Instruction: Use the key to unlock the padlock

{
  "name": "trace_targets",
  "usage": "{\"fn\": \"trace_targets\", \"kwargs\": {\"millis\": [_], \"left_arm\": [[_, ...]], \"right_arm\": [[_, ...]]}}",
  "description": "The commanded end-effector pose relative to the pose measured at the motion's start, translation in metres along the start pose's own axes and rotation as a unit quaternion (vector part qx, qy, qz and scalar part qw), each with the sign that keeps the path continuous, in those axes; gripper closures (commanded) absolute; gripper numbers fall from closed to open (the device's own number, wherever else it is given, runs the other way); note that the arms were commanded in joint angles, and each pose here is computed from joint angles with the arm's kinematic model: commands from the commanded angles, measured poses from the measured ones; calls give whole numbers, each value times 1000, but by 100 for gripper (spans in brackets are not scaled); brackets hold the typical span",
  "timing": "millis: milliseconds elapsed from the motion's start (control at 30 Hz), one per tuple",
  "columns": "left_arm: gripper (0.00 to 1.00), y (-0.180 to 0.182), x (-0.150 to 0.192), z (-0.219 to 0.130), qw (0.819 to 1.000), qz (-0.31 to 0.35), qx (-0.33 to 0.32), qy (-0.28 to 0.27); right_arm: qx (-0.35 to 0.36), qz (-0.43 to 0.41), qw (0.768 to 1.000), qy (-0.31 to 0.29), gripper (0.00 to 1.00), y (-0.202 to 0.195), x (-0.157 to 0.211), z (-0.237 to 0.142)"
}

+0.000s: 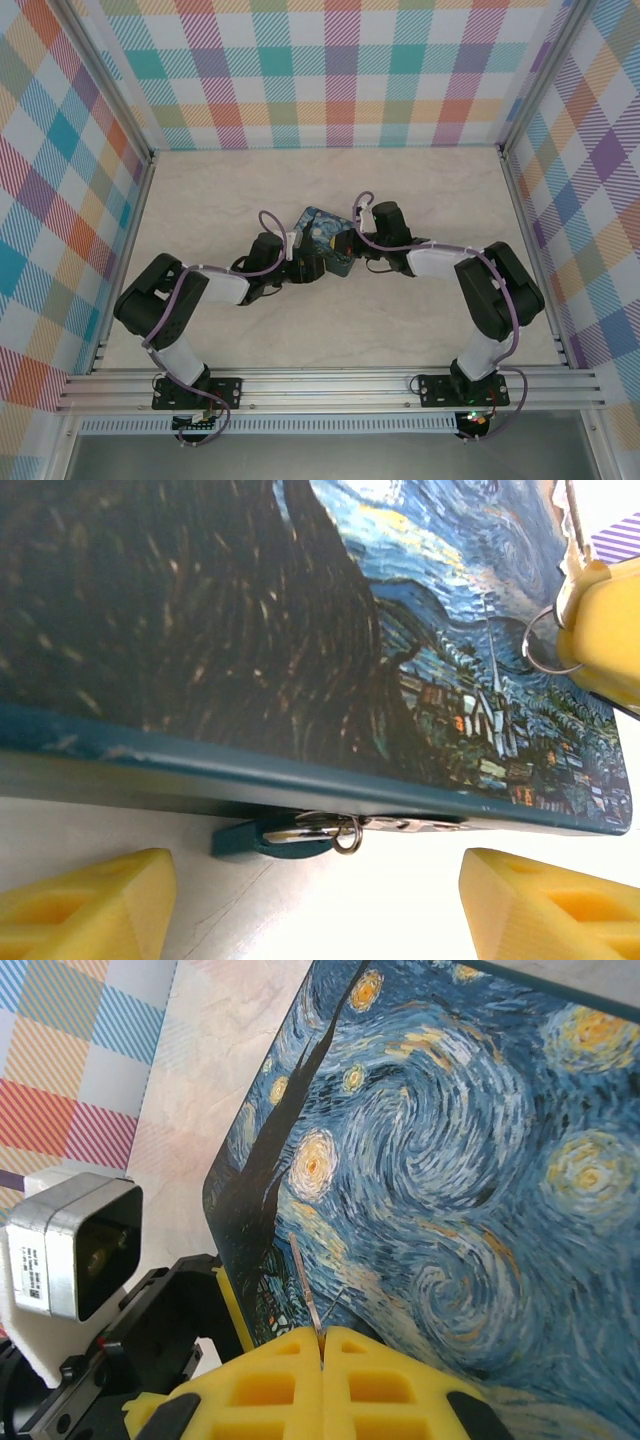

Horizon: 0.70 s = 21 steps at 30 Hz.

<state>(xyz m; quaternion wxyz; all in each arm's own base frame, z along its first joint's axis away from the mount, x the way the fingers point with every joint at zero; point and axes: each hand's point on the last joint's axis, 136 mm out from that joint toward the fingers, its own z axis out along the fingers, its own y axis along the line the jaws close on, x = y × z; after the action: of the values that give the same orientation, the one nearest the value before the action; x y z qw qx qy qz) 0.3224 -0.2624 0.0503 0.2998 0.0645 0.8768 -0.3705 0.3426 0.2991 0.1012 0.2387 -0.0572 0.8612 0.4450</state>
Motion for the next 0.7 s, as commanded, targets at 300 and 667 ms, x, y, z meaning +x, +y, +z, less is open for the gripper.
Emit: {"fn": "trace_targets", "kwargs": {"millis": [300,667], "left_arm": [[32,-1,-5,11,1000,3,19,5],[41,-8,-8,14,999,12,31,5]], "right_arm": [[28,35,998,33,98,-20,24,5],[19,38,999,35,98,-16,24,4]]}}
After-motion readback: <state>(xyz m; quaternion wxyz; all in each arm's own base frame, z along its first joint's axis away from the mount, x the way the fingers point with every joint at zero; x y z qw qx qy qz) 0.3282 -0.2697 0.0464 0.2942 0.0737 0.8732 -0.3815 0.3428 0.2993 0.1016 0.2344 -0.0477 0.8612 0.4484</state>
